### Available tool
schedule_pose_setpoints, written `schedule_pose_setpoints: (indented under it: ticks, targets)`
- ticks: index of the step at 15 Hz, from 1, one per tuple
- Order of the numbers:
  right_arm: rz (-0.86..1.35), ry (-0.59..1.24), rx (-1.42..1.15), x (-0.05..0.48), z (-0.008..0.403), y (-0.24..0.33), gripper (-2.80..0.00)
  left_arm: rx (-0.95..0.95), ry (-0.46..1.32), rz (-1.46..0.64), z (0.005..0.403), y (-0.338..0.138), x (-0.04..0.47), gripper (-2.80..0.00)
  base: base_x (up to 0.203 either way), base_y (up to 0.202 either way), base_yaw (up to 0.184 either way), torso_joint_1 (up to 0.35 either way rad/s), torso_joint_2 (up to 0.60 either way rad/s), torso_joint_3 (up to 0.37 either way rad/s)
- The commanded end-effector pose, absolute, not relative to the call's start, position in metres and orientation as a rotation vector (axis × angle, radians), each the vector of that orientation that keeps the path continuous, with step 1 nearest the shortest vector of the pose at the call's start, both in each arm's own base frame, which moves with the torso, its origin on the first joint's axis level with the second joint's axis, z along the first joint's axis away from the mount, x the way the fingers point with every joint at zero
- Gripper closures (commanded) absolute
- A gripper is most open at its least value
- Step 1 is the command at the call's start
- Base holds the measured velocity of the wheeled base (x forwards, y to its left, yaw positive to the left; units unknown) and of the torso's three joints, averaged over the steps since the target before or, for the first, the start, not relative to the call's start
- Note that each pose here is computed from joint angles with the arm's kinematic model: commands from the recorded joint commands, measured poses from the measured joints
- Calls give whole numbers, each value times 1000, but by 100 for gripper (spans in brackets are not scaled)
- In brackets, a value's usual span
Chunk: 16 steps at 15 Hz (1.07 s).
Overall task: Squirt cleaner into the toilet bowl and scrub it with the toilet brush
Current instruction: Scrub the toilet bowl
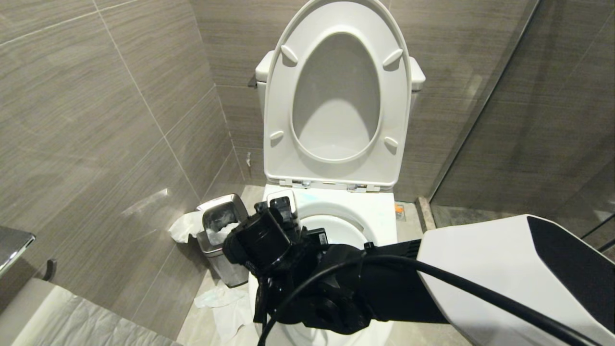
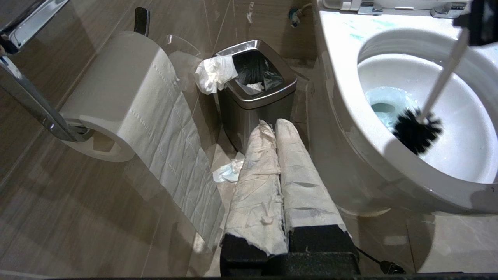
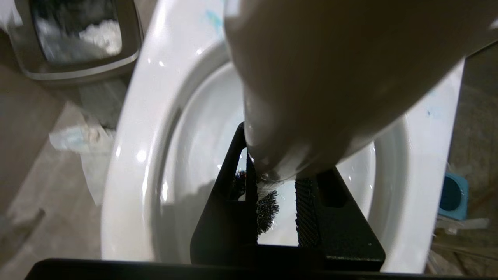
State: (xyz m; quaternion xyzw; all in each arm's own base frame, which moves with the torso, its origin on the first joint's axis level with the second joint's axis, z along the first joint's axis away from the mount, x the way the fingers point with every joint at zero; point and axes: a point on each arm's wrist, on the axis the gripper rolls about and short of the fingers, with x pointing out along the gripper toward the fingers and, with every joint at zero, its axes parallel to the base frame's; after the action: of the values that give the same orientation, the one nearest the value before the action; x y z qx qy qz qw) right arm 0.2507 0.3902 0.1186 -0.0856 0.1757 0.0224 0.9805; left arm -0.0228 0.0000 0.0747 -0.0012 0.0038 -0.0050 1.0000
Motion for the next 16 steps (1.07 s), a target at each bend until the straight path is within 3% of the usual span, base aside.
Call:
schedule_pose_setpoints:
  ticks: [1, 4, 9, 16]
  targets:
    - [38, 387, -207, 230, 123, 363, 0, -3, 11, -11, 74, 0, -23, 0, 0, 0, 0, 0, 0, 0]
    - [-20, 438, -214, 217, 116, 321, 0, -3, 11, -11, 74, 0, -23, 0, 0, 0, 0, 0, 0, 0]
    - [-221, 439, -153, 254, 121, 268, 0, -3, 11, -11, 74, 0, -23, 0, 0, 0, 0, 0, 0, 0]
    - [-202, 321, -60, 285, 172, 288, 0, -3, 11, -11, 74, 0, -23, 0, 0, 0, 0, 0, 0, 0]
